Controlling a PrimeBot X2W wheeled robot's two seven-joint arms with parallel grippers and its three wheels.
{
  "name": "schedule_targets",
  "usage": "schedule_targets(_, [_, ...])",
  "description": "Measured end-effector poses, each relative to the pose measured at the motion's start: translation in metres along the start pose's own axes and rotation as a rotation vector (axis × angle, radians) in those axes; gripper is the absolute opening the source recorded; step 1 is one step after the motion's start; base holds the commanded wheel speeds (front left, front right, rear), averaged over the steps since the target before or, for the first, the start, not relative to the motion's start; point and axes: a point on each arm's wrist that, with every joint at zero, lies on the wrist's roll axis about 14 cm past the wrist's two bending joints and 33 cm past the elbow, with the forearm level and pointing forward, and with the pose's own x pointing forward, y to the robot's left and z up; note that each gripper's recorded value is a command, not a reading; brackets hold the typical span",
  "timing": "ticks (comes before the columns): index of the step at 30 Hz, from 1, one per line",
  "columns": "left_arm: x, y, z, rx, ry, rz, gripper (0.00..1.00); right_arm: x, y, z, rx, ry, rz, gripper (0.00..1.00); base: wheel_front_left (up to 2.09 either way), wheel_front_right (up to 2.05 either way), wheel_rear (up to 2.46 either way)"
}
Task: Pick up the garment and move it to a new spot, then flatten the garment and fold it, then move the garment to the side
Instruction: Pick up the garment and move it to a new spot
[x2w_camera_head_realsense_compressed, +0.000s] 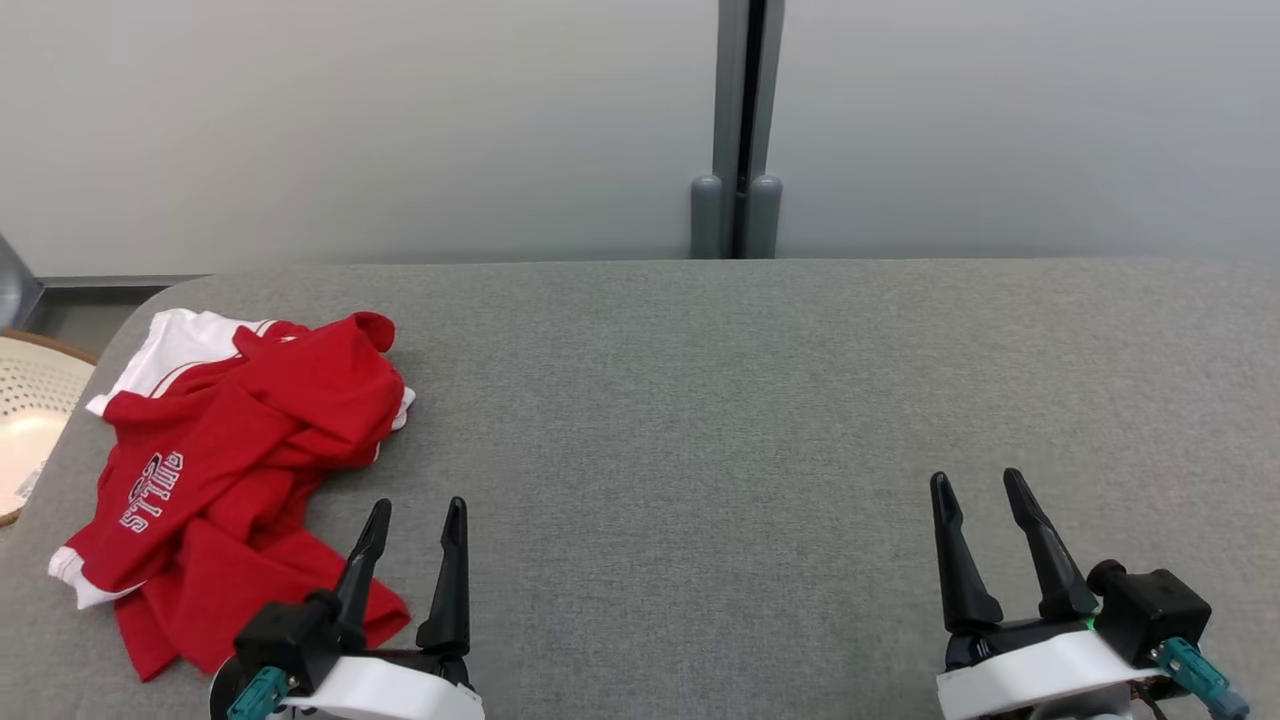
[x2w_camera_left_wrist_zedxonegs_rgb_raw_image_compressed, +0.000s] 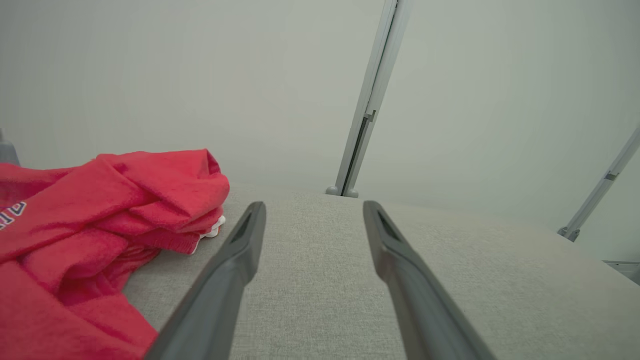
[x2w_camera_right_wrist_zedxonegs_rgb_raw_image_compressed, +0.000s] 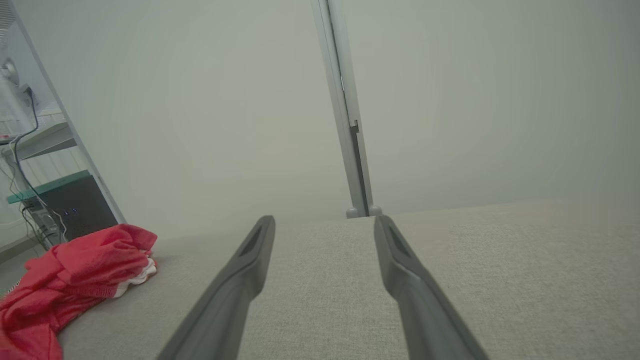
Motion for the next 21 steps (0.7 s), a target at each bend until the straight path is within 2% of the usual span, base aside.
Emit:
schedule_targets(9, [-0.026, 0.045, 0.024, 0.000, -0.076, 0.155, 1.00, 0.015, 0.052, -0.017, 0.032, 0.049, 0.159, 1.00, 0.00, 0.00, 0.00])
schedule_targets(18, [-0.076, 0.093, 0.039, 0.016, -0.132, 0.327, 1.00, 0.022, 0.121, -0.033, 0.066, 0.105, 0.363, 1.00, 0.00, 0.00, 0.00])
schedule_targets(21, [-0.086, 0.101, 0.038, 0.018, -0.135, 0.361, 1.00, 0.022, 0.133, -0.036, 0.073, 0.117, 0.399, 1.00, 0.00, 0.00, 0.00])
